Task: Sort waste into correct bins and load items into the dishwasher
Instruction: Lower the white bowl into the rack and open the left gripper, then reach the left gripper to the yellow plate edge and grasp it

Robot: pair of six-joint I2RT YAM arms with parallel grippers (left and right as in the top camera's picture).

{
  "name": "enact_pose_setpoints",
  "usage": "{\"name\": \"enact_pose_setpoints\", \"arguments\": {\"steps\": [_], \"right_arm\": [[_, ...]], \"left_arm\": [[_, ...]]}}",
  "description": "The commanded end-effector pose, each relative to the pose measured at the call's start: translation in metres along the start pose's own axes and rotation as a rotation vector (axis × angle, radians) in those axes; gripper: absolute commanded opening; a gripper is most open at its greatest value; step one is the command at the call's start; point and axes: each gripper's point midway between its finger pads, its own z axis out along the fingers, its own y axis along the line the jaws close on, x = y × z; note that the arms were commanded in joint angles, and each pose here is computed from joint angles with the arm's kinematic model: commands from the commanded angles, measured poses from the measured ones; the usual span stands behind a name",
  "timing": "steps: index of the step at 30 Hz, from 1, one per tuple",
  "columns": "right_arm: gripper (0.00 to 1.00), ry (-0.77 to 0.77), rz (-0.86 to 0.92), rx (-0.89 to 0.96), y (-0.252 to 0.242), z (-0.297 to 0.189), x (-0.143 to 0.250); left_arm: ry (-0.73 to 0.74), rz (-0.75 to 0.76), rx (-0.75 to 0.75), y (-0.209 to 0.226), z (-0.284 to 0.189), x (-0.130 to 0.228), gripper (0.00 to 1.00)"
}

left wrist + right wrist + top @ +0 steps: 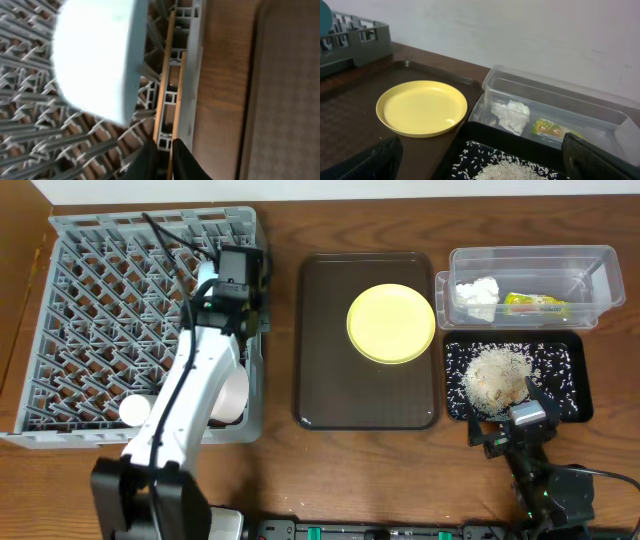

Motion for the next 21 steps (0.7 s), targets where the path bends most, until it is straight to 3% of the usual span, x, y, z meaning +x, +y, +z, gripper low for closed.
{"name": "enact_pose_setpoints", "arguments": {"steps": [1, 8, 12, 18, 21], "right_arm": [[0.99, -0.003, -0.012, -0.009, 0.002, 0.0, 0.0], [0.99, -0.003, -0.012, -0.009, 0.002, 0.0, 0.0], [0.99, -0.003, -0.012, -0.009, 0.002, 0.0, 0.0], [0.99, -0.003, -0.012, -0.009, 0.002, 0.0, 0.0], [0.99, -0.003, -0.012, -0.009, 0.002, 0.0, 0.0]], "left_arm": [[0.043, 0.073, 0.004, -0.007, 0.024, 0.009, 0.12], [-0.003, 0.088, -0.285, 0.04, 0.026, -0.002, 0.11], [0.03, 0.105, -0.305, 0.046, 0.025, 0.005, 0.12], [0.081, 0.09, -0.135, 0.014, 0.02, 0.02, 0.3], [0.078, 0.032, -0.061, 0.004, 0.011, 0.021, 0.46]]}}
